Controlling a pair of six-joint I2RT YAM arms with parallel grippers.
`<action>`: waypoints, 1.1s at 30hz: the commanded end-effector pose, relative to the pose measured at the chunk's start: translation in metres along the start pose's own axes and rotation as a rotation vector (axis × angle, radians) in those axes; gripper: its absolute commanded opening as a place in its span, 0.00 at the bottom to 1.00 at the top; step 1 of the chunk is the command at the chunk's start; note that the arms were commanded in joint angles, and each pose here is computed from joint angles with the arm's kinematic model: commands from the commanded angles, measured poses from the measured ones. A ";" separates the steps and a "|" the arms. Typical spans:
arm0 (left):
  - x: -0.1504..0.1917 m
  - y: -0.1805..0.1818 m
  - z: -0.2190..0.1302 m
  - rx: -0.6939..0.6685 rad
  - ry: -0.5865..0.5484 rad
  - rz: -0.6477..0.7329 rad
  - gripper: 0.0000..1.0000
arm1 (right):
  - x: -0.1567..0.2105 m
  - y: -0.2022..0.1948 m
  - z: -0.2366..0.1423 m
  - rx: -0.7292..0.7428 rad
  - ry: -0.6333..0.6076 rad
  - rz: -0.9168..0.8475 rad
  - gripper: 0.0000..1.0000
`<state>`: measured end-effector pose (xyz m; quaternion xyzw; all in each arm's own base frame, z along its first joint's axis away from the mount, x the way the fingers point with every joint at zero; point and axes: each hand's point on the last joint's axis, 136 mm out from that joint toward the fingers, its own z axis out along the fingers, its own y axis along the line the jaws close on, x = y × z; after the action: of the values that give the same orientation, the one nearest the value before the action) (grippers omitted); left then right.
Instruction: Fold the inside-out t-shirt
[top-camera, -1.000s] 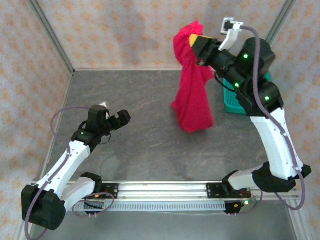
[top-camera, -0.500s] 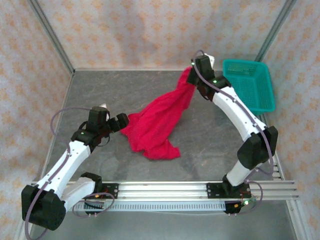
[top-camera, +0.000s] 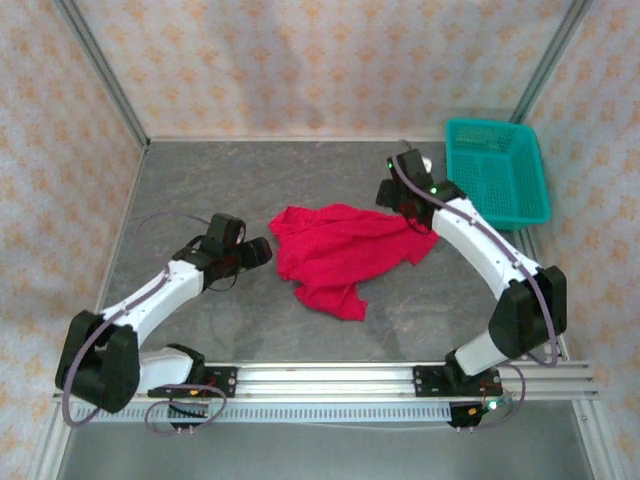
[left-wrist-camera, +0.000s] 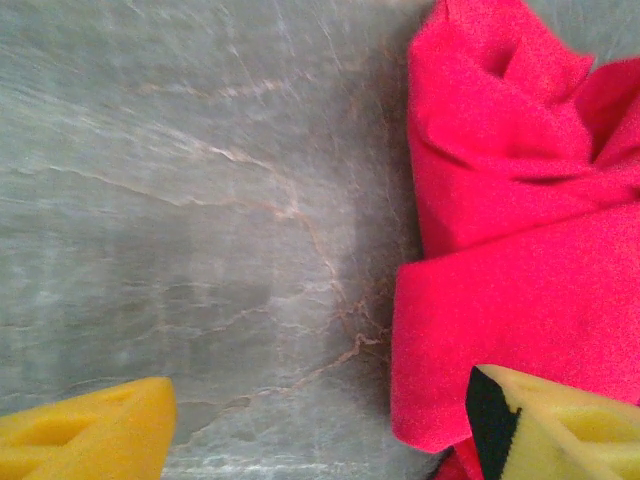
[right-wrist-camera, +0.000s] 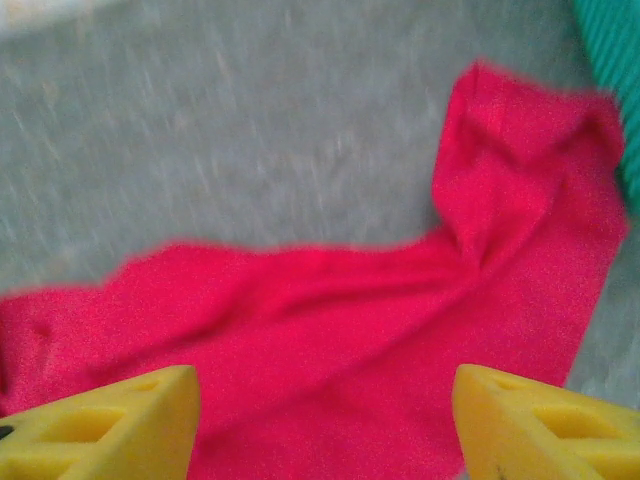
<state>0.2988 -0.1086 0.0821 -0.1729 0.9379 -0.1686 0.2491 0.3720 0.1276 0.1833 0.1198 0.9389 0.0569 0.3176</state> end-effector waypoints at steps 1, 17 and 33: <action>-0.010 -0.037 0.008 0.070 -0.028 0.019 0.77 | 0.037 -0.007 0.001 -0.044 0.070 0.039 0.68; -0.028 -0.052 0.013 -0.032 -0.069 0.029 0.00 | 0.149 0.011 0.046 -0.187 0.310 0.203 0.64; -0.046 -0.022 -0.035 -0.162 -0.194 0.066 0.00 | 0.249 0.080 0.019 -0.368 0.389 -0.020 0.65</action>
<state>0.3253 -0.1143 0.1473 -0.1782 0.9172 -0.1090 0.3393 0.2061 0.2504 0.0399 0.0405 0.9607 0.2322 0.1465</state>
